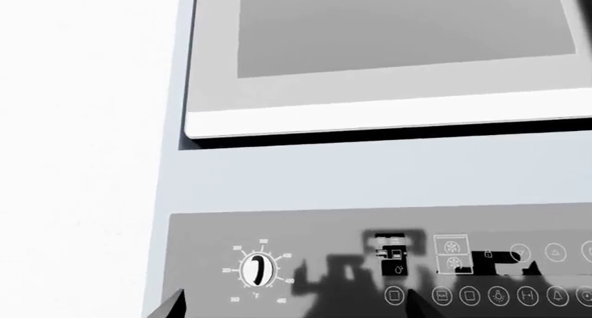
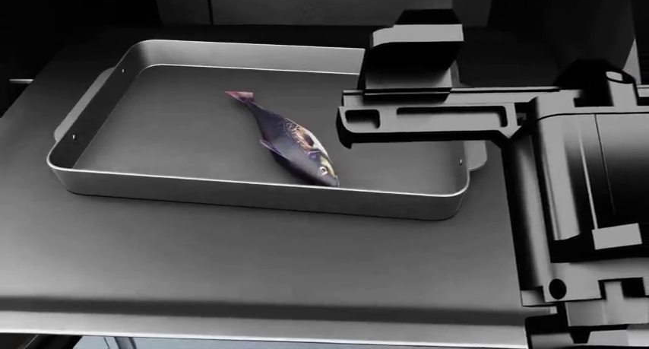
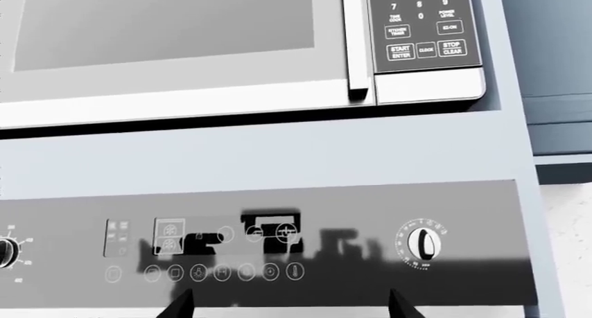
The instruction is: Pick the fish from the top rack in the oven and place it on the plate on the counter.
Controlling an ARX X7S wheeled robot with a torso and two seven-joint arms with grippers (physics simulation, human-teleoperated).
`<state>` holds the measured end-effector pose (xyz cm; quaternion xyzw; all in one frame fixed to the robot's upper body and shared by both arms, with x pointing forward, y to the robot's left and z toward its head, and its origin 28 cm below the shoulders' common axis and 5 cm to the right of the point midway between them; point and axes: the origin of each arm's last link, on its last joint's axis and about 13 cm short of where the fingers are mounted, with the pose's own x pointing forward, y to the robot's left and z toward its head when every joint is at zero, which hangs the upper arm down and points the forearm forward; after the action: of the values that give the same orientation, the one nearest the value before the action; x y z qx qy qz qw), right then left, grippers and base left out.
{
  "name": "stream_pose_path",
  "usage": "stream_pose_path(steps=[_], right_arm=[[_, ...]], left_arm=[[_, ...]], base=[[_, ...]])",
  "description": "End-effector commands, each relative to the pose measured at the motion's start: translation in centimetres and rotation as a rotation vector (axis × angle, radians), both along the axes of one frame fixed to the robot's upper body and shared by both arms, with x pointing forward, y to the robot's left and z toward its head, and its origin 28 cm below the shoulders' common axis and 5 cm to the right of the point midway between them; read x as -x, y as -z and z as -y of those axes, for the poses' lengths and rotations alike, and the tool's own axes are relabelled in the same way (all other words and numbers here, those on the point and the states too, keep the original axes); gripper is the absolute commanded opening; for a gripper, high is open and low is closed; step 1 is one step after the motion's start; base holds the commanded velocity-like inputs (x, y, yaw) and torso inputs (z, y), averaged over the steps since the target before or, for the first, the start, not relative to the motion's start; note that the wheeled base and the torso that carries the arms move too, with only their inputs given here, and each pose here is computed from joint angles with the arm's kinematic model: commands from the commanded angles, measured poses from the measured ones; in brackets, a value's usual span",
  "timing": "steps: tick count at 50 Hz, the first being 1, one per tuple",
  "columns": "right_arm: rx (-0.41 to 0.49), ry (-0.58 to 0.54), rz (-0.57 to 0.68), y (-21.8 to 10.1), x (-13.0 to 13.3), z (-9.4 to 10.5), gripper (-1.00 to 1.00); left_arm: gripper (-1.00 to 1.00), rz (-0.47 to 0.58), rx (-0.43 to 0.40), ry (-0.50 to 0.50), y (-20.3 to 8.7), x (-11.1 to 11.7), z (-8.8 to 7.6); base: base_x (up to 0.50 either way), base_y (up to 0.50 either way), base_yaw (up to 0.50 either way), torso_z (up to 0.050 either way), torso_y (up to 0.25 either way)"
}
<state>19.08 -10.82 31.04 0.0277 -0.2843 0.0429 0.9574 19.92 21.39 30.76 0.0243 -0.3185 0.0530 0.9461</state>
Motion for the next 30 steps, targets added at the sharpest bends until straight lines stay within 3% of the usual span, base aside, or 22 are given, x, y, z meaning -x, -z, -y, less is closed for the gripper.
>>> stream_pose_path(steps=[1, 30], right_arm=[[0.002, -0.004, -0.002, 0.09, 0.06, -0.05, 1.0], [0.0, -0.002, -0.001, 0.04, 0.38, 0.02, 1.0]], left_arm=[[1.0, -0.014, -0.005, -0.003, 0.04, -0.06, 0.03], [1.0, -0.027, -0.006, -0.004, -0.31, 0.14, 0.08]], base=[[0.0, 0.0, 0.0, 0.0, 0.0], [0.0, 0.0, 0.0, 0.05, 0.008]])
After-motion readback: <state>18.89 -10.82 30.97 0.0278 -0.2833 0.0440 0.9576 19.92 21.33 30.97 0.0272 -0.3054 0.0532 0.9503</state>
